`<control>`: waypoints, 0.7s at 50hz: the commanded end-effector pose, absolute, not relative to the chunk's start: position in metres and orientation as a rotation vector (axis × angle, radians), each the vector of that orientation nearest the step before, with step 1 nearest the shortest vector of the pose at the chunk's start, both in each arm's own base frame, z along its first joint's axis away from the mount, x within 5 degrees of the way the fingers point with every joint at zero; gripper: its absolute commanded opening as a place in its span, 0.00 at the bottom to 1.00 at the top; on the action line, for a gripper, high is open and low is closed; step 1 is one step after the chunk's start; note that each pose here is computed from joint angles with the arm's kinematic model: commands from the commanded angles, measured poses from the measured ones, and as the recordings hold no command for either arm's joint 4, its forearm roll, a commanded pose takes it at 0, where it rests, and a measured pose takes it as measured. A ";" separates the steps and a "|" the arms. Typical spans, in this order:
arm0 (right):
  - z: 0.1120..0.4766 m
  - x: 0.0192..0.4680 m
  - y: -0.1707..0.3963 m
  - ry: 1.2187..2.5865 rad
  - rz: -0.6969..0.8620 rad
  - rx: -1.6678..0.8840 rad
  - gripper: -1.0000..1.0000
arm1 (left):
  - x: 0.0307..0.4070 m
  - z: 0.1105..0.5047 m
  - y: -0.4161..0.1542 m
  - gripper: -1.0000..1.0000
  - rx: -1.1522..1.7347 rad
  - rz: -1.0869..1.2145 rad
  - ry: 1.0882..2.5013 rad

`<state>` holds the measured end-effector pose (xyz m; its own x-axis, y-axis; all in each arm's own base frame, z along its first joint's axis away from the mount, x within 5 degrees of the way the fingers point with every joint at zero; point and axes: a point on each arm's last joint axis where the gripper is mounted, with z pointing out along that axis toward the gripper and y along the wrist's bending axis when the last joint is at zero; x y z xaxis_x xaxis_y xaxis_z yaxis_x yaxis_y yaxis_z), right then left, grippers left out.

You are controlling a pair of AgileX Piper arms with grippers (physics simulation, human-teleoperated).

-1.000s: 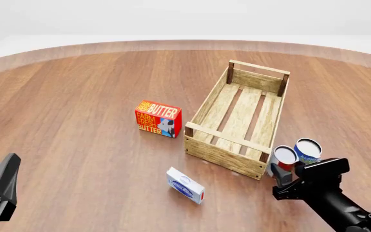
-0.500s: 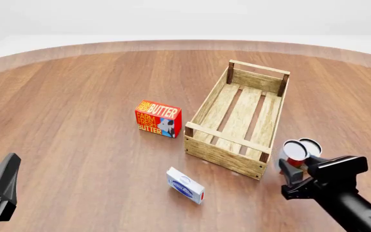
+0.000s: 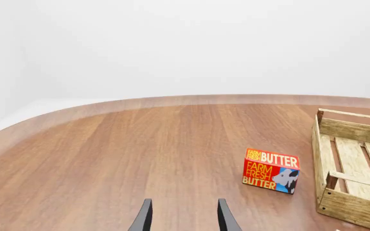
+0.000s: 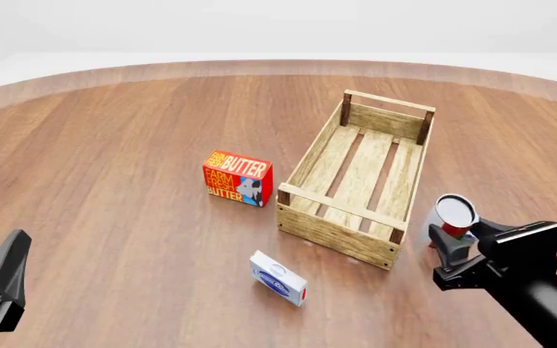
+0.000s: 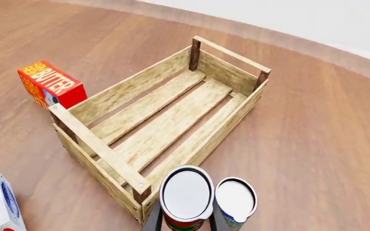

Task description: Pick up the tomato sauce, and put it in the wooden tray.

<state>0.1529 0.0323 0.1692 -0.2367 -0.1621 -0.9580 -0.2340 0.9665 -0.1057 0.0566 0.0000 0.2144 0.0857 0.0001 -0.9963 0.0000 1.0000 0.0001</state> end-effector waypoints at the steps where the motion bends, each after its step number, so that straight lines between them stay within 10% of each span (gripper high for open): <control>1: 0.185 0.160 0.035 1.785 0.075 -0.295 0.00 | 0.057 0.214 0.000 1.00 0.000 0.000 1.485; 35: 0.219 0.196 0.053 1.702 0.076 -0.363 0.00 | 0.057 0.214 0.000 1.00 0.000 0.000 1.485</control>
